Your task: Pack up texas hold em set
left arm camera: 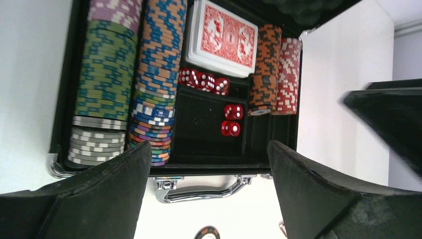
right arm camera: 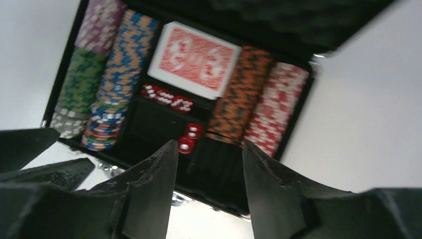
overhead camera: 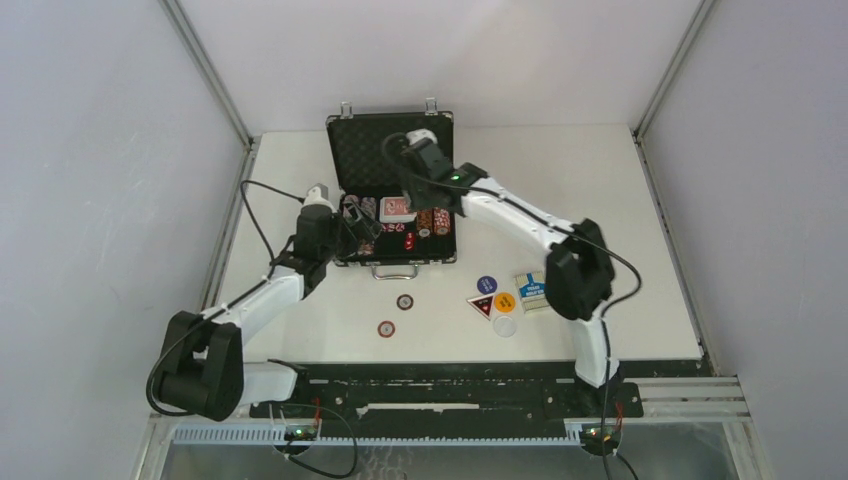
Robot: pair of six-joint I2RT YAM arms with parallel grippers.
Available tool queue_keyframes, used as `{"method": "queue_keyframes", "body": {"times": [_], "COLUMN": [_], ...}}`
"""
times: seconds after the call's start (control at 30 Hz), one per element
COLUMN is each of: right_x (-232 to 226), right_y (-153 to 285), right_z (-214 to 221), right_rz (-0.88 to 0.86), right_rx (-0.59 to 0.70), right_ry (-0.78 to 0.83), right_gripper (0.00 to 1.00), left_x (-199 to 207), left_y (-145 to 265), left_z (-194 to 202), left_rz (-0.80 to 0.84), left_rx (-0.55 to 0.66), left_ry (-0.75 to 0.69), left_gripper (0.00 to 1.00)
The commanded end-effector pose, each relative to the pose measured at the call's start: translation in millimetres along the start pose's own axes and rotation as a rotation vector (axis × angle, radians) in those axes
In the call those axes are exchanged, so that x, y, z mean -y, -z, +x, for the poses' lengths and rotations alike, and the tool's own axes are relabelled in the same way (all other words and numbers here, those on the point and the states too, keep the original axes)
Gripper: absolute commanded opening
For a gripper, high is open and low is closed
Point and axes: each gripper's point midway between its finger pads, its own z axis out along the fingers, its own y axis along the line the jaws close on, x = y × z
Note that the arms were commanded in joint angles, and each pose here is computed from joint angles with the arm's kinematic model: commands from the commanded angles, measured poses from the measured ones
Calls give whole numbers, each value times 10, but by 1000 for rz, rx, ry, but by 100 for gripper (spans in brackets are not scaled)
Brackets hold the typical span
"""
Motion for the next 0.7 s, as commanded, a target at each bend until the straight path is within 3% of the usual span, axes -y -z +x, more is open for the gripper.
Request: {"method": "queue_keyframes", "body": {"times": [0.0,0.3,0.67], "right_x": [-431,-677,-641], "right_y": [-234,-406,-572], "right_z": [96,365,712], "right_rz": [-78,-142,-137], "right_rx": [-74,-145,-220], "right_ry": [109,155,147], "right_gripper": [56,50,54], "left_x": [28,23,5], "left_y": [114,139,158], "left_z": [-256,-278,-268], "left_rz": [2,-1,-4], "left_rx": [100,113,114], "left_ry": [2,-5,-5], "left_gripper": [91,91,91]}}
